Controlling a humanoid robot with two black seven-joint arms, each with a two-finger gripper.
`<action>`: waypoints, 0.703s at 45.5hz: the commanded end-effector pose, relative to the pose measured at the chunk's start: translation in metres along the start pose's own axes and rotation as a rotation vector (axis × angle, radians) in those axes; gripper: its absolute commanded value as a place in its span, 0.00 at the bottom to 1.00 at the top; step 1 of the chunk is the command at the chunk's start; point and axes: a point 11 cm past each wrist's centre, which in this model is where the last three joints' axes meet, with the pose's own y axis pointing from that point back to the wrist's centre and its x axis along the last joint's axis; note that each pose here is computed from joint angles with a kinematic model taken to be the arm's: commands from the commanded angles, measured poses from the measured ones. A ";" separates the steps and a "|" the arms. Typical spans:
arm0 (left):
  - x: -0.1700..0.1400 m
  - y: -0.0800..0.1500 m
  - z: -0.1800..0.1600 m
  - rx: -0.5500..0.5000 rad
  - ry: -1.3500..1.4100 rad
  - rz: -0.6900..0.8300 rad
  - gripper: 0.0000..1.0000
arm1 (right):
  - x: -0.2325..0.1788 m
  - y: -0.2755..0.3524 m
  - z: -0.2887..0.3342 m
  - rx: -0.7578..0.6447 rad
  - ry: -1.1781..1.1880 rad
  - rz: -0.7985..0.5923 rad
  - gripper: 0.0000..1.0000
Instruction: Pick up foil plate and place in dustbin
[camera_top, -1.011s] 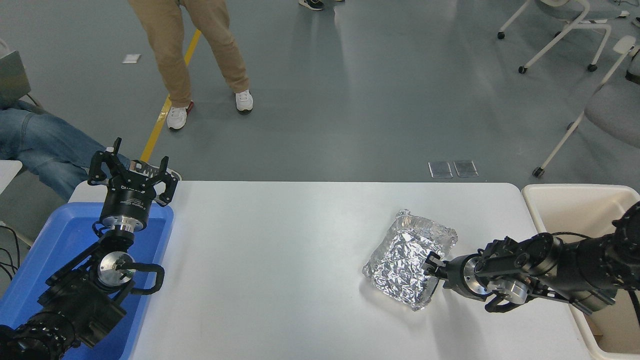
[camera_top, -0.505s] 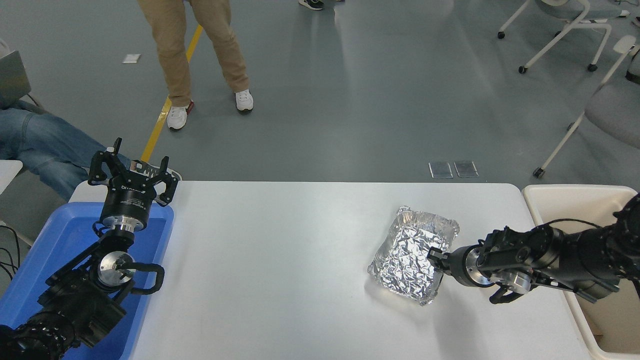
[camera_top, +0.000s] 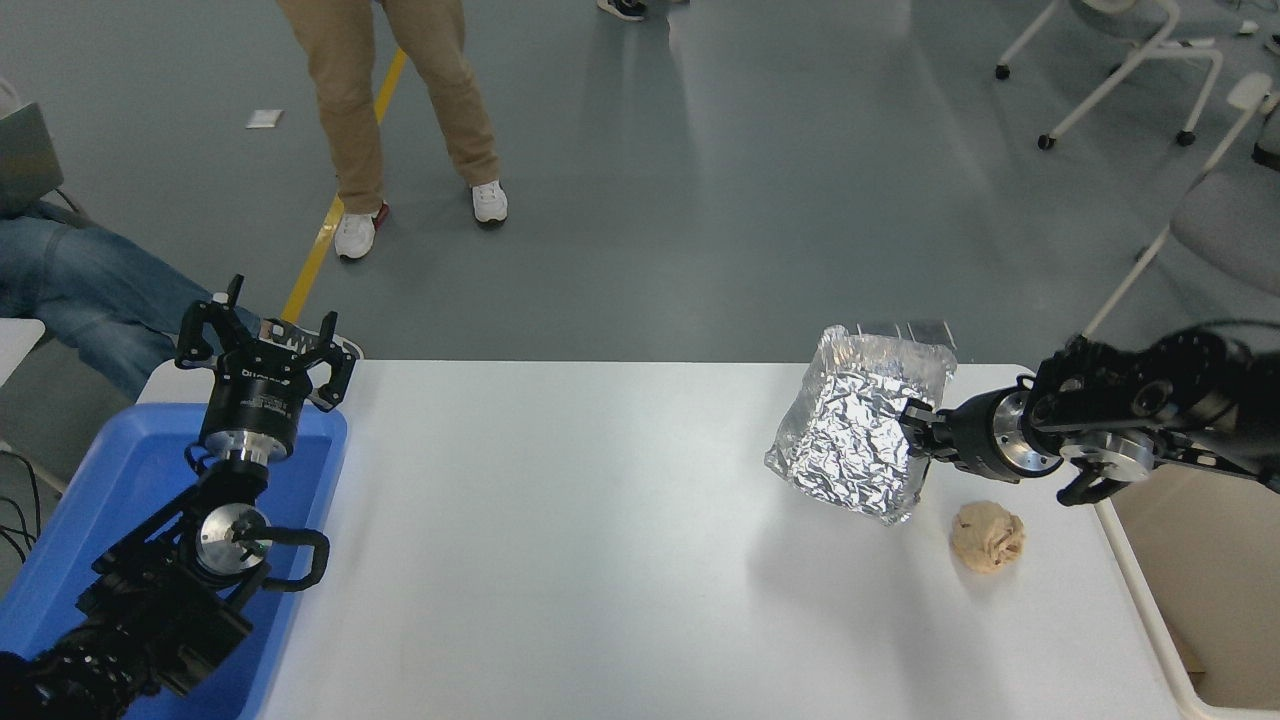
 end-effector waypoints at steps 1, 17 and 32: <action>0.000 0.000 0.000 0.000 0.000 0.000 0.99 | 0.057 0.071 -0.028 0.106 -0.012 0.042 0.00; 0.000 0.000 0.000 0.000 0.000 0.000 0.99 | 0.098 0.140 -0.045 0.194 0.021 0.094 0.00; 0.000 0.000 0.000 0.000 0.000 0.000 0.99 | 0.107 0.153 -0.035 0.194 0.016 0.124 0.00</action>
